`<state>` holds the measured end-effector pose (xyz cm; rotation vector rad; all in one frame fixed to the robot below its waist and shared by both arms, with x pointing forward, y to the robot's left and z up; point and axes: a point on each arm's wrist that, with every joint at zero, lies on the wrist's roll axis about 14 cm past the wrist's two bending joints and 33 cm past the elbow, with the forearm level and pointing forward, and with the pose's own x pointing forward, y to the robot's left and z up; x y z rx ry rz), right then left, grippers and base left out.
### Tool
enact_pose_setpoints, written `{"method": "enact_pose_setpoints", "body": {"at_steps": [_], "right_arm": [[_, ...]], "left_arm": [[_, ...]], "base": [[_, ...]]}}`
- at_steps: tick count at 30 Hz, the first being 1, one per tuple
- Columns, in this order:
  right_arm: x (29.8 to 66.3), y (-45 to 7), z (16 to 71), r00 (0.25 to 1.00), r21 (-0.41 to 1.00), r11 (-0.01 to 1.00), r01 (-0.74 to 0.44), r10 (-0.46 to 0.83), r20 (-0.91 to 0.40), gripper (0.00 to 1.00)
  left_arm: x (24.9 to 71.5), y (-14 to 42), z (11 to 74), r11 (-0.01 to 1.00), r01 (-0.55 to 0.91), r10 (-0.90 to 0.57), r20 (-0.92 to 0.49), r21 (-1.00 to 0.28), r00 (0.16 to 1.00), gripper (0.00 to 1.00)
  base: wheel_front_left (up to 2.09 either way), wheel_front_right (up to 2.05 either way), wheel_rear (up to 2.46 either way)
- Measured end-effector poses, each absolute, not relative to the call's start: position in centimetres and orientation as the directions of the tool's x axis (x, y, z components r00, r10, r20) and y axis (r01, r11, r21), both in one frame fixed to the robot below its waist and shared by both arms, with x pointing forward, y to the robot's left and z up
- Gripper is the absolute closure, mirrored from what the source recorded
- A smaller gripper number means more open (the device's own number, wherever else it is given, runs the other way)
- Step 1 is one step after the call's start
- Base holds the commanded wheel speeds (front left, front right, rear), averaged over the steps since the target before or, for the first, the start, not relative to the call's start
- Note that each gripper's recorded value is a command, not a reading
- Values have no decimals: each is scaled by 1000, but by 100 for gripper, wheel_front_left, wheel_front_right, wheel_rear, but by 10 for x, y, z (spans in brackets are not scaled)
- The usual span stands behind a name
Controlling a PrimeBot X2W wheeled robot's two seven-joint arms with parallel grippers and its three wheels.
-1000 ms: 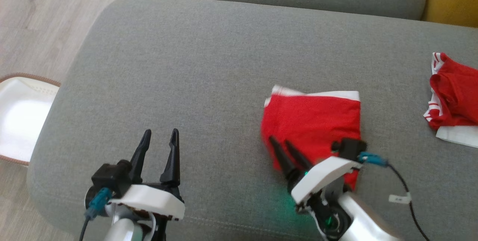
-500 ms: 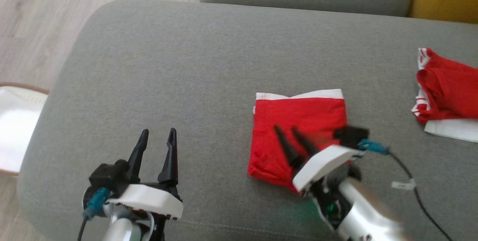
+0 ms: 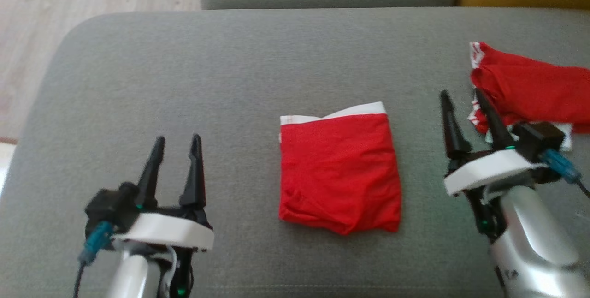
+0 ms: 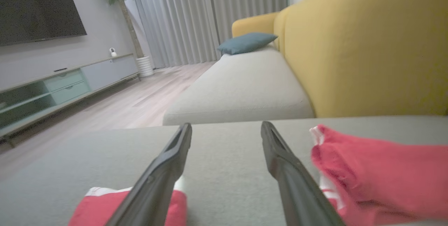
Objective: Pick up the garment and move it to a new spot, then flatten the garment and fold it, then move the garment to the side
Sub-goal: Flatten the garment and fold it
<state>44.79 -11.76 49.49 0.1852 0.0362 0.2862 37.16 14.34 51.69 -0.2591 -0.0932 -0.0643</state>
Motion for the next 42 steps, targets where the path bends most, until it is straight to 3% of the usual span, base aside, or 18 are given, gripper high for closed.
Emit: {"method": "enact_pose_setpoints", "body": {"at_steps": [8,22,23,24,28,36,42], "right_arm": [[413,-150,490,986,40,985,-168,167,15,0],[403,-157,495,990,30,990,-135,134,39,0],[404,-155,496,989,30,989,-142,140,43,55],[405,-152,496,988,29,988,-151,150,46,100],[410,-135,500,979,29,980,-198,196,60,100],[426,-47,492,895,13,896,-445,444,46,100],[428,-6,440,823,3,829,-559,556,-114,100]], "left_arm": [[387,130,536,953,134,-92,161,-272,983,0],[391,120,525,947,157,-124,131,-280,984,0],[390,120,524,947,156,-124,129,-280,984,0],[390,119,523,947,158,-127,126,-281,984,0],[389,120,519,947,151,-124,112,-282,986,0],[388,136,505,956,96,-80,67,-279,995,0],[384,149,497,960,47,-38,38,-276,999,0]], "base": [[0,0,0],[0,0,0],[0,0,0],[0,0,0],[0,0,0],[0,0,0],[0,0,0]]}}
